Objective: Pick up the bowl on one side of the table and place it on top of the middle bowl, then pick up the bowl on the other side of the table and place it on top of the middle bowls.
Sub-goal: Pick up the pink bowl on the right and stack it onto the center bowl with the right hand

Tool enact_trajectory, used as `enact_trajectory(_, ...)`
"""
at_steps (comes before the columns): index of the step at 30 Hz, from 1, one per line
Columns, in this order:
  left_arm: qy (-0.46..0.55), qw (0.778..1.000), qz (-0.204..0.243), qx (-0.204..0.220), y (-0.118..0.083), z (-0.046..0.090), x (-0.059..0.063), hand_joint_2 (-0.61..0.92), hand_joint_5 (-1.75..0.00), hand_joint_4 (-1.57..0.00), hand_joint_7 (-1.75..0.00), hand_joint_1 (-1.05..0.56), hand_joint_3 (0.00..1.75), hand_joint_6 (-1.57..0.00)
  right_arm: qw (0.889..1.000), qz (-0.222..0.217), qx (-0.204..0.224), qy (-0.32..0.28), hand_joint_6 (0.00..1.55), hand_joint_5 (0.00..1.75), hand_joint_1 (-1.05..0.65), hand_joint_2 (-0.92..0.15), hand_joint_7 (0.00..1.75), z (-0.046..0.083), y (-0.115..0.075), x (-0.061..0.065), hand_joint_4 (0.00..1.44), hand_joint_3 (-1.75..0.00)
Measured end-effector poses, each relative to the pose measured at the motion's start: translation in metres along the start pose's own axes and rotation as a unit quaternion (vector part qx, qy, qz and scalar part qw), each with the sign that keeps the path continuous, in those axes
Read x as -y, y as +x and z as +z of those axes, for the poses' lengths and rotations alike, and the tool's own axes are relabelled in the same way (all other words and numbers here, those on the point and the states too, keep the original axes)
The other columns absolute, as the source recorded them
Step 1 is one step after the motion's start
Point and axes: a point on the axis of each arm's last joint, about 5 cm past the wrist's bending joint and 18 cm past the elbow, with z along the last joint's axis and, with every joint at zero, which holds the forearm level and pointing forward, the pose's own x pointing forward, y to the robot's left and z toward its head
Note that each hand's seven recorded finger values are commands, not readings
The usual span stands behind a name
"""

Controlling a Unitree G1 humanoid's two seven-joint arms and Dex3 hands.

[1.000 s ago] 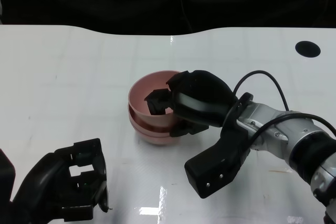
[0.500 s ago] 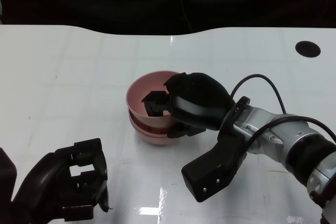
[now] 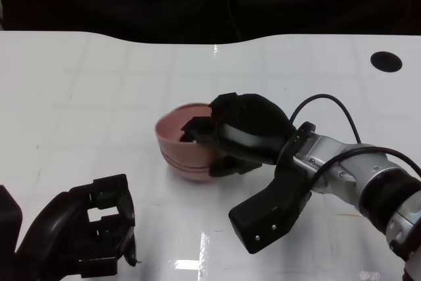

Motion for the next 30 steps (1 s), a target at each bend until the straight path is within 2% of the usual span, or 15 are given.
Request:
enact_trajectory(4, 0.0, 1.0, 0.0, -0.002, 0.0, 0.0, 0.0, 0.75, -1.75, -0.81, -1.75, 0.21, 1.23, -0.7, 1.0, 0.007, -0.005, -0.004, 0.0, 0.0, -1.02, -0.92, 0.0, -0.001, -0.001, 0.0, 0.0, -0.7)
enact_trajectory(9, -0.001, 1.0, 0.001, -0.004, 0.0, 0.0, 0.0, 0.76, -1.75, -0.8, -1.75, 0.2, 1.22, -0.7, 1.0, 0.003, -0.009, -0.014, 0.0, 0.0, -1.04, -0.92, 0.0, -0.003, -0.002, -0.001, 0.0, -0.76)
enact_trajectory(19, -0.002, 1.0, -0.001, 0.001, 0.0, 0.0, 0.0, 0.76, -1.75, -0.8, -1.75, 0.19, 1.22, -0.69, 0.999, -0.001, -0.008, -0.035, 0.0, 0.0, -1.03, -0.92, 0.0, -0.003, -0.004, -0.003, 0.0, -0.82)
enact_trajectory(30, 0.002, 1.0, -0.001, 0.005, 0.0, 0.001, 0.0, 0.74, -1.75, -0.79, -1.75, 0.19, 1.23, -0.69, 0.998, 0.023, -0.024, -0.051, 0.0, 0.0, -1.03, -0.92, 0.0, -0.003, -0.008, -0.012, 0.0, -0.84)
